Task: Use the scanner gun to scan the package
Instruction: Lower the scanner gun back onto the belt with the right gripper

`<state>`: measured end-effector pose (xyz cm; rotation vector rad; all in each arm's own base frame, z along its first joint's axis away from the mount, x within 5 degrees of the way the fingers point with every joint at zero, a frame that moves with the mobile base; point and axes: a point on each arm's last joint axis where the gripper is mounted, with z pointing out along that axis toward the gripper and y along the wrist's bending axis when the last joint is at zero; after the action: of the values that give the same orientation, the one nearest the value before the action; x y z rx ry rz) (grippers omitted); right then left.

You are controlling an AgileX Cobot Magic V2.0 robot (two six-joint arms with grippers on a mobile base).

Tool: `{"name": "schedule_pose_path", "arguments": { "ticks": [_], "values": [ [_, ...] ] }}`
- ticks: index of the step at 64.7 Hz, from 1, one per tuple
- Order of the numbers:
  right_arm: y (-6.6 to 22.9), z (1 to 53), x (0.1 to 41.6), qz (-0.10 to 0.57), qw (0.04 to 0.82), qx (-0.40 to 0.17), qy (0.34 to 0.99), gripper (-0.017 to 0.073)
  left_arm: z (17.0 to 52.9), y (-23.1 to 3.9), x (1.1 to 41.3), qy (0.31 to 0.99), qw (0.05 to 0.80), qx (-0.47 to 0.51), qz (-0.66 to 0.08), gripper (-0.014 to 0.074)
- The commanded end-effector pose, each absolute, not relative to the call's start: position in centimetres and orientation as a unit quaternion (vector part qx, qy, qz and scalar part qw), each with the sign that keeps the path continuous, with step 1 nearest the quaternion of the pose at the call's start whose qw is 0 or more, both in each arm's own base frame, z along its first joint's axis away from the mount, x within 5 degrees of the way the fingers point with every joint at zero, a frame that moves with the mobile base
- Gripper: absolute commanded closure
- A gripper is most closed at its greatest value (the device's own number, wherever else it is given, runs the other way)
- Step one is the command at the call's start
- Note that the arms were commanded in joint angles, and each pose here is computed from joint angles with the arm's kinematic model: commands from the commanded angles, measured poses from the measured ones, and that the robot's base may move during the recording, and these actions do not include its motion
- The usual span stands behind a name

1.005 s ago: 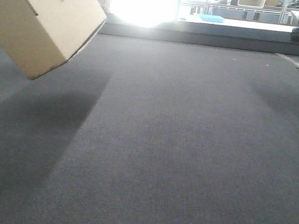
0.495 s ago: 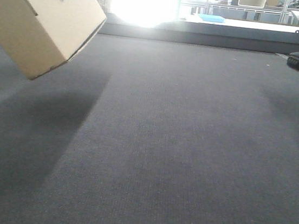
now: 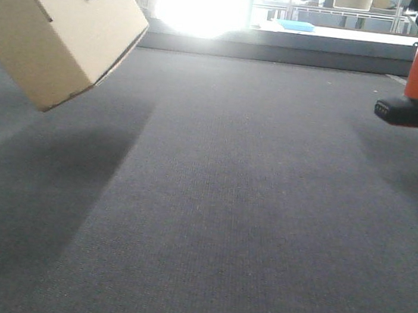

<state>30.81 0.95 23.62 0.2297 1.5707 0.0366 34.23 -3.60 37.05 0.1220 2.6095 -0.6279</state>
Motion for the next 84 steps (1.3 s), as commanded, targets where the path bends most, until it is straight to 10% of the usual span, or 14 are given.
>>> {"name": "schedule_pose_path", "arguments": {
  "ticks": [1, 74, 84],
  "values": [
    [0.8, 24.0, 31.1, 0.012, 0.729, 0.103, 0.676, 0.0718, 37.7, -3.7, 33.9, 0.942, 0.236, 0.045, -0.235, 0.0704],
    [0.9, 20.5, 32.0, 0.009, 0.677, 0.107, 0.728, 0.0715, 37.7, -3.7, 33.9, 0.942, 0.236, 0.045, -0.235, 0.0704],
    [0.9, 20.4, 32.0, 0.009, 0.673, 0.107, 0.732, 0.0511, 37.7, -3.7, 33.9, 0.942, 0.236, 0.045, -0.235, 0.0704]
  ]
}}
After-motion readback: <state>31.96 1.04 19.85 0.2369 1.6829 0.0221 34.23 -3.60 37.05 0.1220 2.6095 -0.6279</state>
